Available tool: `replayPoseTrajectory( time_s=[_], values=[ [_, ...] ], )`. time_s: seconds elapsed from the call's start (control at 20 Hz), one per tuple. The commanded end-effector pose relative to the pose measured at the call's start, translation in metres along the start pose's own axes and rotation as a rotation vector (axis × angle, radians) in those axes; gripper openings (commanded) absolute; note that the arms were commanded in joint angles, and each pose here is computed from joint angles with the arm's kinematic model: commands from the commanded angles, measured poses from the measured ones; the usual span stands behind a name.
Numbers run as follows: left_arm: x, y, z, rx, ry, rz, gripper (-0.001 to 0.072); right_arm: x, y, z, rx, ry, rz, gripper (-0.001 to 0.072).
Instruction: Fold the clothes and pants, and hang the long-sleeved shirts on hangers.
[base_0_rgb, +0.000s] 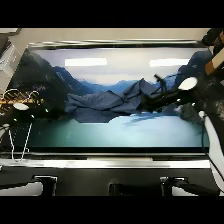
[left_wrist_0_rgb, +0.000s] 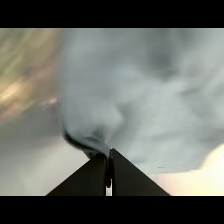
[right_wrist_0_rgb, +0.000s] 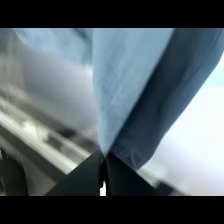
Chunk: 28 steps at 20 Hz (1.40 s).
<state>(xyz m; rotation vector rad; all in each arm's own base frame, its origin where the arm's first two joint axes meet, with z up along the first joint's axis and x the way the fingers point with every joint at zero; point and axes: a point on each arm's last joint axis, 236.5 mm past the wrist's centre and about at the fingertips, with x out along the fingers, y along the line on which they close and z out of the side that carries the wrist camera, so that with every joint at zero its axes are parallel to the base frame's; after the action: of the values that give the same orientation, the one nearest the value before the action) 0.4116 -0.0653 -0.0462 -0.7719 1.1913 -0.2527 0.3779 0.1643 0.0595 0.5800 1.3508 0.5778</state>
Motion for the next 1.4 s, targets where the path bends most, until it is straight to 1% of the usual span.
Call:
replayPoseTrajectory(
  time_s=[0.0,0.15,0.25,0.35,0.45,0.6,0.7,0.85,0.95,1.0,1.1,1.15,1.25,1.35],
  values=[
    [-0.091,-0.078,0.071,0.156,-0.22,-0.086,0.0017,-0.089,0.018,0.056,-0.035,-0.274,-0.023,0.0028],
    [-0.228,-0.159,0.123,0.345,-0.549,-0.099,0.0017,-0.216,0.047,0.096,-0.117,-0.596,-0.09,0.0028],
    [-0.327,-0.204,0.131,0.434,-0.773,-0.067,0.0017,-0.303,0.069,0.102,-0.154,-0.81,-0.159,0.0028],
    [-0.414,-0.24,0.119,0.498,-0.973,-0.03,0.0017,-0.382,0.093,0.092,-0.205,-1.021,-0.254,0.0028],
    [-0.477,-0.267,0.095,0.532,-1.12,-0.016,0.0017,-0.444,0.116,0.071,-0.204,-1.238,-0.297,0.0028],
    [-0.52,-0.29,0.049,0.561,-1.225,-0.01,0.0018,-0.49,0.154,0.028,-0.271,-1.416,-0.36,0.0028],
    [-0.529,-0.293,0.021,0.565,-1.235,0.017,0.0017,-0.505,0.176,-0.002,-0.305,-1.49,-0.39,0.0028],
    [-0.538,-0.294,-0.002,0.542,-1.256,0.04,0.0017,-0.516,0.191,-0.03,-0.288,-1.552,-0.395,0.0028],
    [-0.528,-0.29,0.0,0.514,-1.214,0.024,0.0017,-0.513,0.186,-0.026,-0.248,-1.543,-0.372,0.0027],
    [-0.512,-0.284,0.006,0.496,-1.147,0.0,0.0017,-0.506,0.173,-0.016,-0.214,-1.501,-0.371,0.0027],
    [-0.46,-0.263,0.022,0.428,-0.939,-0.075,0.0017,-0.47,0.132,0.016,-0.11,-1.34,-0.343,0.0028],
    [-0.428,-0.248,0.029,0.387,-0.817,-0.095,0.0017,-0.437,0.104,0.035,-0.043,-1.205,-0.311,0.0028],
    [-0.35,-0.216,0.037,0.359,-0.565,-0.107,0.0017,-0.358,0.05,0.065,0.089,-0.912,-0.218,0.0028],
    [-0.264,-0.178,0.048,0.312,-0.375,-0.066,0.0017,-0.276,0.003,0.094,0.144,-0.679,-0.218,0.0028]
  ],
)
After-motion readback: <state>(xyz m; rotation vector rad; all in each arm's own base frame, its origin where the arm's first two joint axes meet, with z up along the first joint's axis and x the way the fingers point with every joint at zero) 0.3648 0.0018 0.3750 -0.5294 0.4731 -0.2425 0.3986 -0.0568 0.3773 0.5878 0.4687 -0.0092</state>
